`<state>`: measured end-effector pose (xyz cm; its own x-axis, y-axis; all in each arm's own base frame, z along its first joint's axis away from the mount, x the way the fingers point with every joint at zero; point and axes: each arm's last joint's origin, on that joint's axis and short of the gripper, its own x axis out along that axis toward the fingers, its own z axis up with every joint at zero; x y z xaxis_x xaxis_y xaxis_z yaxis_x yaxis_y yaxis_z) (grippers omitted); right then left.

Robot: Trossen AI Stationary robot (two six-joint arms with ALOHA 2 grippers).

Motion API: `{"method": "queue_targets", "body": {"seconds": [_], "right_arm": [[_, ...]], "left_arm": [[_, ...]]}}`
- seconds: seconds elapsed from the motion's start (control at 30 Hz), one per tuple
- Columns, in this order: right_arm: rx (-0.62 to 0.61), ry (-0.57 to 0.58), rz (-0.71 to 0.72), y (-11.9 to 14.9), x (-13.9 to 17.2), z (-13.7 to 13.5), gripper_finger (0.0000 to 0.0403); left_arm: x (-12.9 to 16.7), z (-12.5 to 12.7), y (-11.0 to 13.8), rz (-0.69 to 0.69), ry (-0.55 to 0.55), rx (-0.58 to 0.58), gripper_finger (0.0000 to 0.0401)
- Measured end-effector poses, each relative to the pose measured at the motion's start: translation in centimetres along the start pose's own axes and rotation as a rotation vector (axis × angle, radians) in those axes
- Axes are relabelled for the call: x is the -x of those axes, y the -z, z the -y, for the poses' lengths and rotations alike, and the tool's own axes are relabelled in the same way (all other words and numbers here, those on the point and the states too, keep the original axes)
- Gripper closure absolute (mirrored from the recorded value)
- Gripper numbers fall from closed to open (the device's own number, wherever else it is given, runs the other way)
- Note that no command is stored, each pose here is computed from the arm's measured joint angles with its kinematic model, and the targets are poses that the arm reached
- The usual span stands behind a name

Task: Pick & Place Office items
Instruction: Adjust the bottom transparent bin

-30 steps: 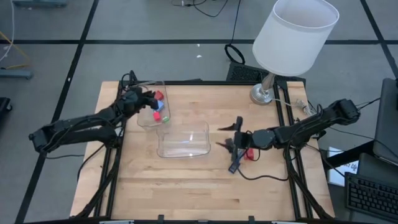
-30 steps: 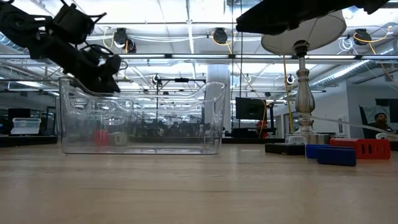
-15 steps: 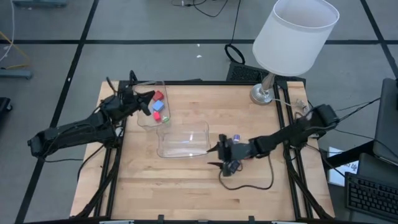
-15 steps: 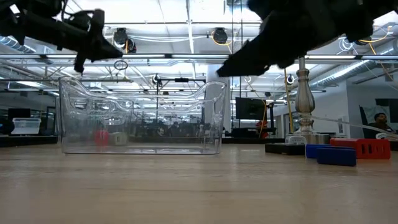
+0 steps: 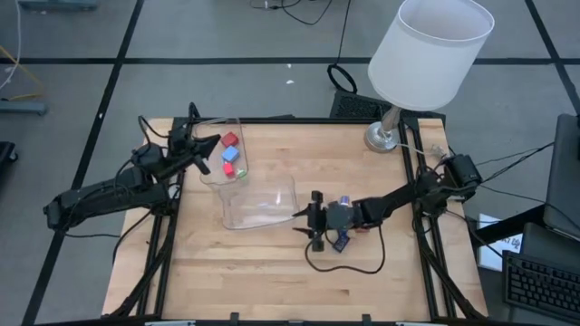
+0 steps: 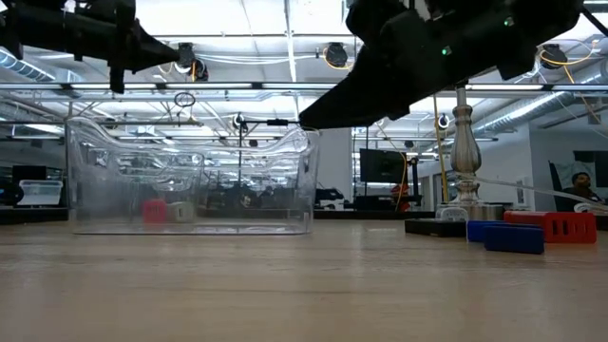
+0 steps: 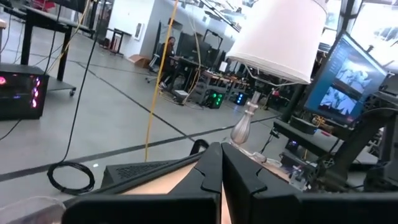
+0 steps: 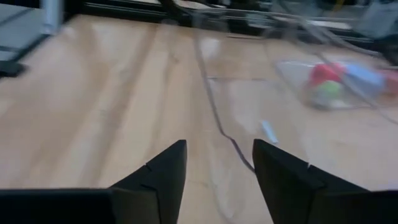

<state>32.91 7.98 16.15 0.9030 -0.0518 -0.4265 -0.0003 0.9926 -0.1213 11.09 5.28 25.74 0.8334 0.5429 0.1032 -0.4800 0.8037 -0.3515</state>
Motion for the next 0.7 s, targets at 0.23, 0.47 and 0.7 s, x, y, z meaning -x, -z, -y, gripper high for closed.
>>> {"method": "queue_targets", "body": {"seconds": [0.23,0.47,0.7], "right_arm": [[0.029,0.118,-0.011,0.1,-0.6,2.5,0.0234],[0.011,0.183,-0.001,0.0,-1.0,5.0,0.0234],[0.118,0.120,0.026,-0.8,0.0,3.0,0.0234]], "left_arm": [[0.0,-0.1,0.2,-0.022,-0.017,0.019,0.0399],[0.0,-0.1,0.3,-0.025,-0.021,0.023,0.0399],[0.1,-0.5,1.4,-0.146,-0.061,0.004,0.0399]]}}
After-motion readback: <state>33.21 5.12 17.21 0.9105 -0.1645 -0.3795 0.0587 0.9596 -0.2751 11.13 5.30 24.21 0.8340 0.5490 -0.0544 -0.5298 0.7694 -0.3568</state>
